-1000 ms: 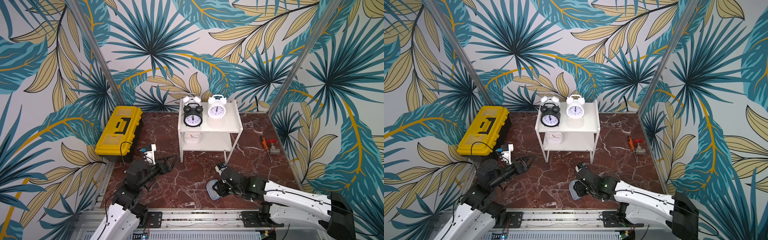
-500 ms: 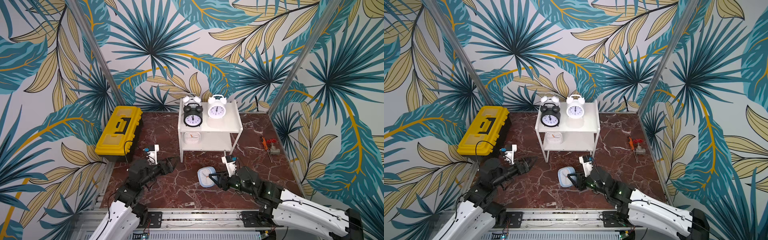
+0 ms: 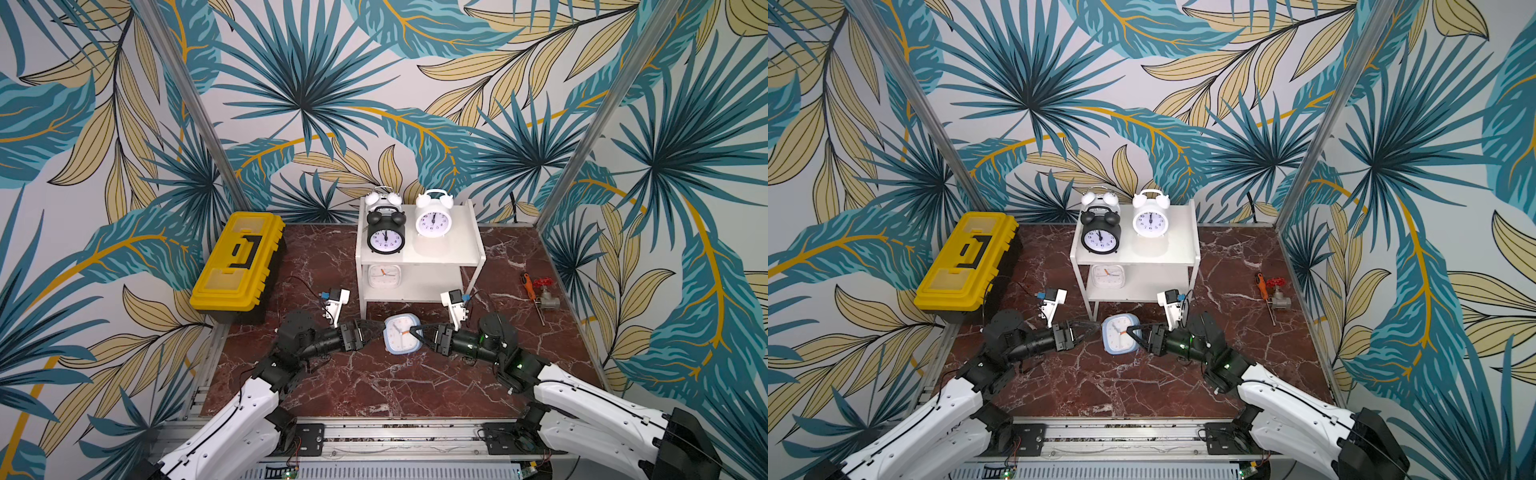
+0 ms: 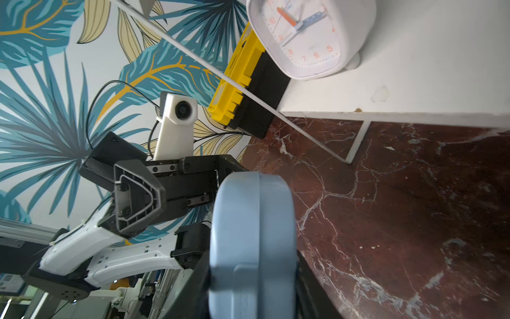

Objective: Place the alarm clocks on the shelf by style
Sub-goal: Pick up the alarm from the center of the board.

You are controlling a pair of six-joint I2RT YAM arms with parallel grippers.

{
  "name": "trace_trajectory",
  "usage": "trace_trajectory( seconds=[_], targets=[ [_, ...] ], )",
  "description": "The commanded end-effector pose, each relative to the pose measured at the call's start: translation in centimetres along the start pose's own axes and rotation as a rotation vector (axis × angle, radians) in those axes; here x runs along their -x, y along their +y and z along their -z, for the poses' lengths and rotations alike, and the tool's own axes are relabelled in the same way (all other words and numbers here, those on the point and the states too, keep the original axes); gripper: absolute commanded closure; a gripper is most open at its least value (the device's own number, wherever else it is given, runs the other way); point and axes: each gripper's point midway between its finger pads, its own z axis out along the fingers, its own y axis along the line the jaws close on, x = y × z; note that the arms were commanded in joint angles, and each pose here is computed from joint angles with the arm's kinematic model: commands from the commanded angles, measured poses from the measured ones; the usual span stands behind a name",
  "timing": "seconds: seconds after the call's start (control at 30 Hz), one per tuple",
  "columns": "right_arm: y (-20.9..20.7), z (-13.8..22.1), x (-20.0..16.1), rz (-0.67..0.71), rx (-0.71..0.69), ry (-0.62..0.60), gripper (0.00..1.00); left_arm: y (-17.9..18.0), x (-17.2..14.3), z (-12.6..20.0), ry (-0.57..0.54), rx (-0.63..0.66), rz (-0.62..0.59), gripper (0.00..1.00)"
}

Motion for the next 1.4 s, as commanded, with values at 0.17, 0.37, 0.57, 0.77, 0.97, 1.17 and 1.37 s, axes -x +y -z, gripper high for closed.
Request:
trace_trajectory(
  seconds=[0.17,0.37,0.57,0.77,0.97,1.17,1.37],
  targets=[
    [4.9,0.3,0.5,-0.014,0.288,0.049,0.8,-3.7,0.7,0.0,-0.015,-0.18,-0.07,0.0],
    [4.6,-0.3,0.8,-0.032,0.29,0.058,0.8,-5.1,1.6,0.3,-0.065,-0.257,-0.068,0.08],
    [4.2,-0.8,0.7,-0.056,0.293,0.061,0.79,-5.7,2.0,0.5,-0.084,-0.291,-0.075,0.23],
    [5.7,-0.4,1.6,-0.043,0.342,0.041,0.79,-3.6,1.0,-0.3,-0.03,-0.201,-0.068,0.12],
    [6.1,-0.3,1.6,-0.038,0.351,0.052,0.79,-2.0,0.6,-0.1,-0.036,-0.127,-0.058,0.01],
    [5.9,-0.8,1.8,-0.038,0.344,0.052,0.79,-4.3,0.6,0.3,-0.025,-0.223,-0.076,0.25],
    [5.8,-1.3,2.2,-0.039,0.345,0.044,0.79,-5.9,1.0,0.8,-0.034,-0.273,-0.079,0.42]
  ],
)
